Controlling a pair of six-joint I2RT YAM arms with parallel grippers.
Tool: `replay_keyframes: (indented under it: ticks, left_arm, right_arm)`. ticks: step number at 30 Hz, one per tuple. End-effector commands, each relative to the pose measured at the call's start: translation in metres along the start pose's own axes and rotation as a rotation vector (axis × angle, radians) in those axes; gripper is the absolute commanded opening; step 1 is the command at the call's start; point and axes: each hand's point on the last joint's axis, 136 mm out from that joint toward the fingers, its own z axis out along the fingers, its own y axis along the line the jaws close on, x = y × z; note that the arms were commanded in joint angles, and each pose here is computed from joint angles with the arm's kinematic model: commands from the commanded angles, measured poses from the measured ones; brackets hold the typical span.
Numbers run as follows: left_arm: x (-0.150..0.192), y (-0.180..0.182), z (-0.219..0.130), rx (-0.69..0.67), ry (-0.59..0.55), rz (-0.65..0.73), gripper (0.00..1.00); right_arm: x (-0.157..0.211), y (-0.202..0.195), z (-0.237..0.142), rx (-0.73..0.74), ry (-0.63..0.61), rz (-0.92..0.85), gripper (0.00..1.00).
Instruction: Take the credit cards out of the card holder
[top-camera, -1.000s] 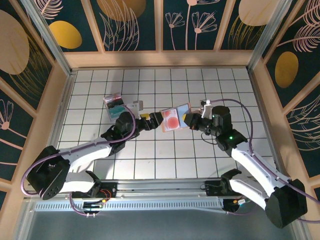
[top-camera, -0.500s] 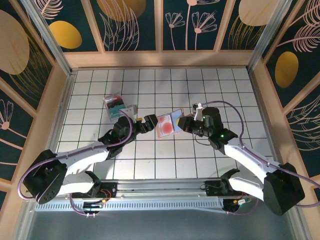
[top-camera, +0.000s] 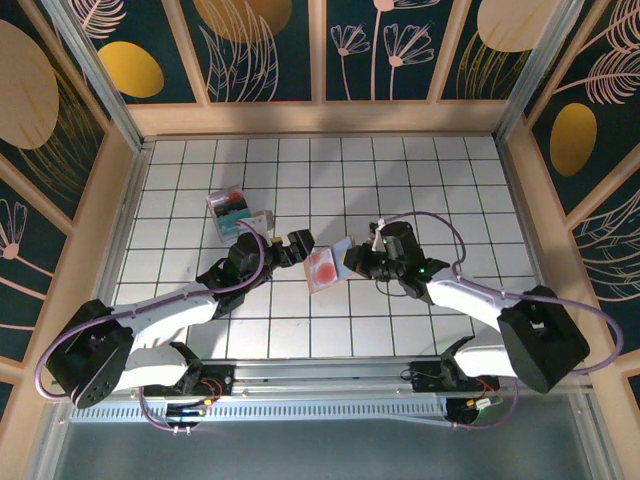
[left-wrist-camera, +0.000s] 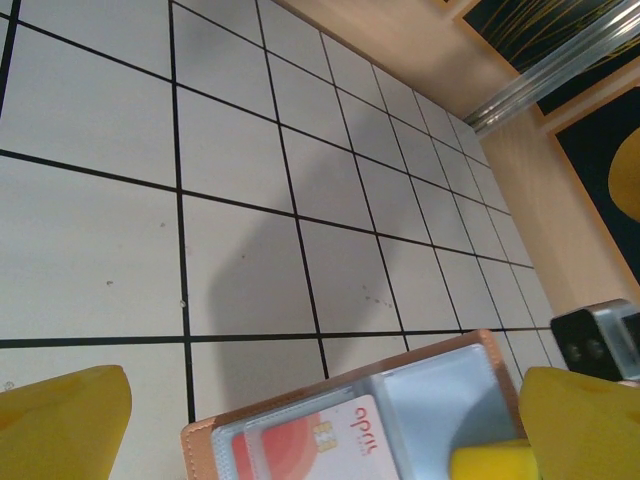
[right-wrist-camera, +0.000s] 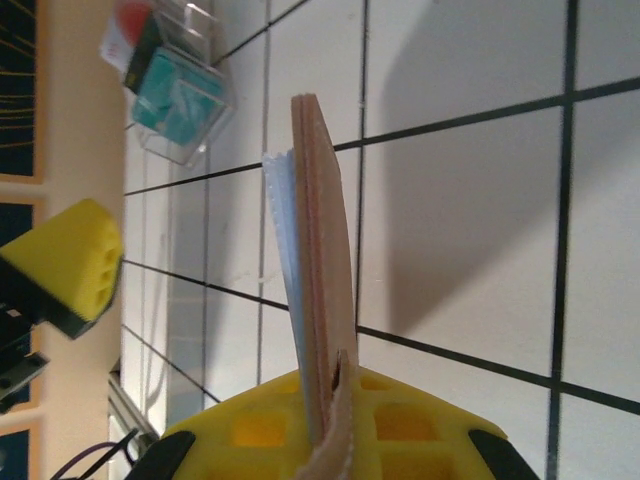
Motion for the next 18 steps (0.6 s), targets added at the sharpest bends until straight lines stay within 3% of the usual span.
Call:
replay_keyframes:
  ticks: [1,18]
  left_arm:
    - [-0.007,-0.004,0.0,-0.007,-0.013,0.001,0.99]
    - [0.008,-0.006,0.011,0.001,0.065,0.034,0.97]
  right_arm:
    - [-0.012,0.011,0.004,-0.017,-0.035,0.002,0.0]
    - [-0.009,-0.03,0.022,0.129,0.017,-0.002,0.0]
